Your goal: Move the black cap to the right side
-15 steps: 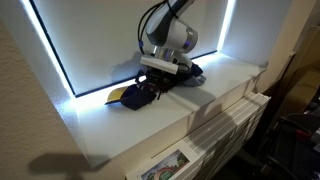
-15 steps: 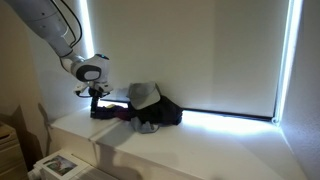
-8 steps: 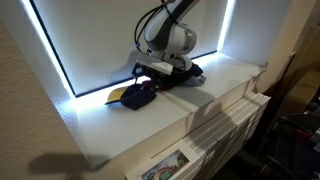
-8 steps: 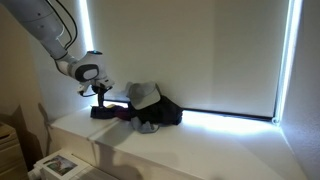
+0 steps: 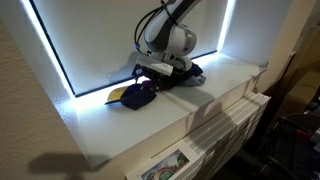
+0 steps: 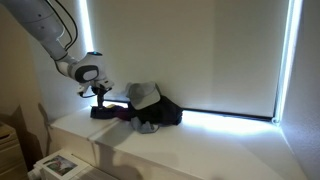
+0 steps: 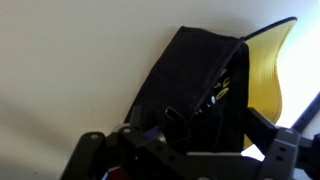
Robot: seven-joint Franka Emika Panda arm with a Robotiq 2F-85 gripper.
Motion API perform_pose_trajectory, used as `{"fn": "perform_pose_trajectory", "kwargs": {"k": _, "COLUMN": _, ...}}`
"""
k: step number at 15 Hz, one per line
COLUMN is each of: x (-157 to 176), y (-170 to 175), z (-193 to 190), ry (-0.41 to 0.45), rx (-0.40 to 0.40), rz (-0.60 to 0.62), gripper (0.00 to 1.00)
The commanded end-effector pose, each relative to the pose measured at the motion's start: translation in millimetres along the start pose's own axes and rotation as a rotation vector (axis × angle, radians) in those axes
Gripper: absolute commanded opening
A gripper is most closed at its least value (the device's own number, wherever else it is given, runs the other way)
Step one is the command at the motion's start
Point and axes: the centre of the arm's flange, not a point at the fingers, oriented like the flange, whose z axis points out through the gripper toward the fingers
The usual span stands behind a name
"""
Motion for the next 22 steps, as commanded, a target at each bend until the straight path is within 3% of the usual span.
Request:
{"fn": "perform_pose_trajectory", "kwargs": {"k": 1, "x": 3, "y": 9, "z": 16, "ry": -0.028, "rx": -0.007, "rz": 0.01, "gripper": 1.0}}
{"fn": "perform_pose_trajectory", "kwargs": {"k": 6, "x": -1, "y": 5, "z": 10, "ry": -0.008, "rx": -0.012, "rz": 0.002, "gripper": 1.0}}
{"fn": "perform_pose_trajectory", "kwargs": {"k": 11, "x": 15, "y": 11, "z": 43, "ry": -0.18, "rx": -0.003, "rz": 0.041, "gripper": 1.0}}
{"fn": "perform_pose_trajectory", "kwargs": {"k": 12, "x": -2, "y": 8, "z": 24, "ry": -0.108, "rx": -0.01, "rz": 0.022, "gripper": 1.0}}
{"fn": "perform_pose_trajectory", "kwargs": {"k": 16, "x": 10, "y": 16, "z": 40, "ry": -0.147, "rx": -0.009, "rz": 0.044, "gripper": 1.0}}
{"fn": "perform_pose_trajectory", "kwargs": {"k": 17, "x": 9, "y": 16, "z": 39, "ry": -0.147, "rx": -0.008, "rz": 0.037, "gripper": 0.75}}
{"fn": "perform_pose_trajectory", "kwargs": {"k": 18, "x": 9, "y": 16, "z": 38, "ry": -0.146, "rx": -0.01, "rz": 0.047, "gripper": 0.74}}
{"fn": "perform_pose_trajectory", "kwargs": {"k": 22, "x": 12, "y": 18, "z": 35, "ry": -0.148, "rx": -0.018, "rz": 0.062, "gripper": 0.46}}
